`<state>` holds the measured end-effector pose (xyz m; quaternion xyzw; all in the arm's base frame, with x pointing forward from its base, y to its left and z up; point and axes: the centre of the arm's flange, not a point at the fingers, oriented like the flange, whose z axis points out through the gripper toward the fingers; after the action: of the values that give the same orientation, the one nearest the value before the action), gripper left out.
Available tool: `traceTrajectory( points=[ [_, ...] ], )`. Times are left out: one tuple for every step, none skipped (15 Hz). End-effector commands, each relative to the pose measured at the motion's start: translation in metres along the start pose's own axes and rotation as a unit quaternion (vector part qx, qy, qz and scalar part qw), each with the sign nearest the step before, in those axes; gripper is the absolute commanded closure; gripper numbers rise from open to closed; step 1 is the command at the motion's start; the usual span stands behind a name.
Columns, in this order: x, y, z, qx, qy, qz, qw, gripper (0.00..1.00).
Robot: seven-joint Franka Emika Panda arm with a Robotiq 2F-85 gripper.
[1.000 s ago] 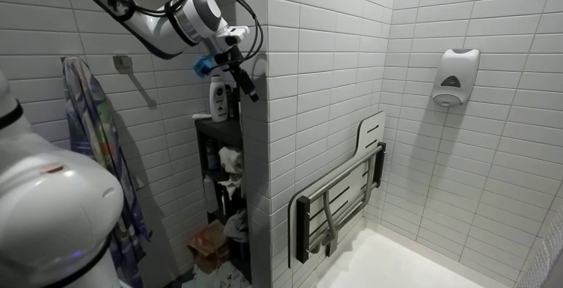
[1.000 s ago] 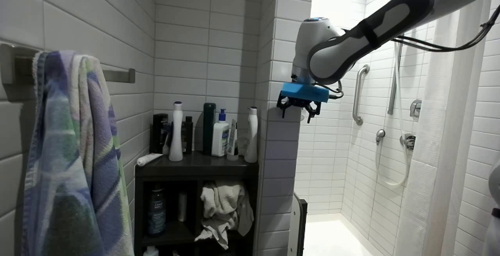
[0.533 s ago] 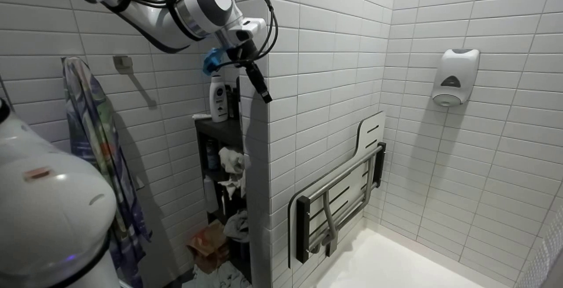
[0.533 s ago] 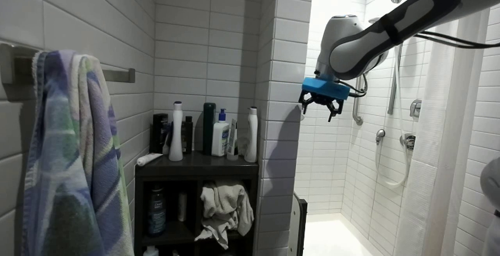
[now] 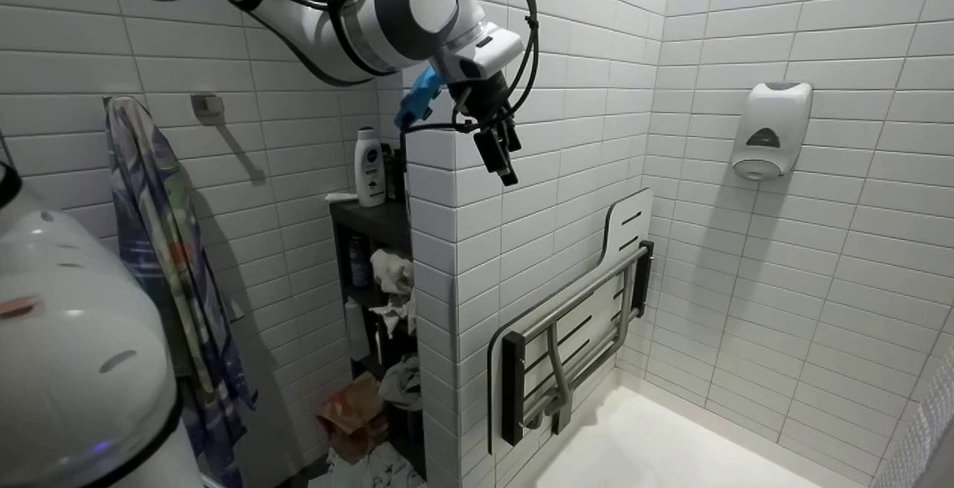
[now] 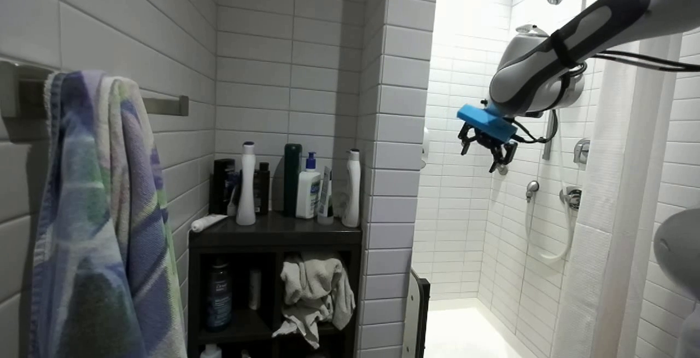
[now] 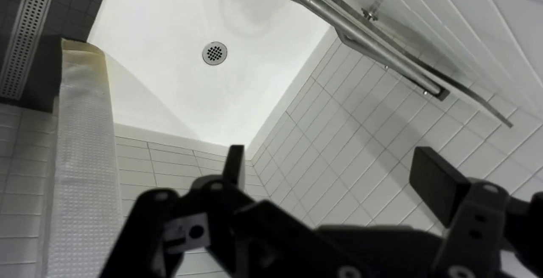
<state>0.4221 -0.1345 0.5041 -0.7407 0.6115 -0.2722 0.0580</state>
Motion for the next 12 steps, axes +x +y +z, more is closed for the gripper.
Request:
traceTrajectory(
  points=[
    [0.031, 0.01, 0.02, 0.034, 0.021, 0.091, 0.9951, 0.0],
    [0.039, 0.013, 0.025, 0.043, 0.027, 0.116, 0.992, 0.0],
    [0.047, 0.016, 0.029, 0.053, 0.032, 0.141, 0.9882, 0.0],
    [0.054, 0.018, 0.034, 0.062, 0.035, 0.165, 0.9836, 0.0],
    [0.06, 0.02, 0.038, 0.072, 0.038, 0.19, 0.9784, 0.0],
    [0.068, 0.024, 0.042, 0.081, 0.041, 0.214, 0.9726, 0.0],
    [0.076, 0.028, 0.047, 0.091, 0.046, 0.238, 0.966, 0.0],
    [0.083, 0.035, 0.048, 0.1, 0.05, 0.261, 0.9588, 0.0],
    [0.073, 0.032, 0.038, 0.081, 0.042, 0.22, 0.9713, 0.0],
    [0.075, 0.034, 0.041, 0.08, 0.044, 0.223, 0.9704, 0.0],
    [0.075, 0.034, 0.043, 0.079, 0.043, 0.223, 0.9707, 0.0],
    [0.075, 0.034, 0.043, 0.079, 0.043, 0.223, 0.9708, 0.0]
  ],
)
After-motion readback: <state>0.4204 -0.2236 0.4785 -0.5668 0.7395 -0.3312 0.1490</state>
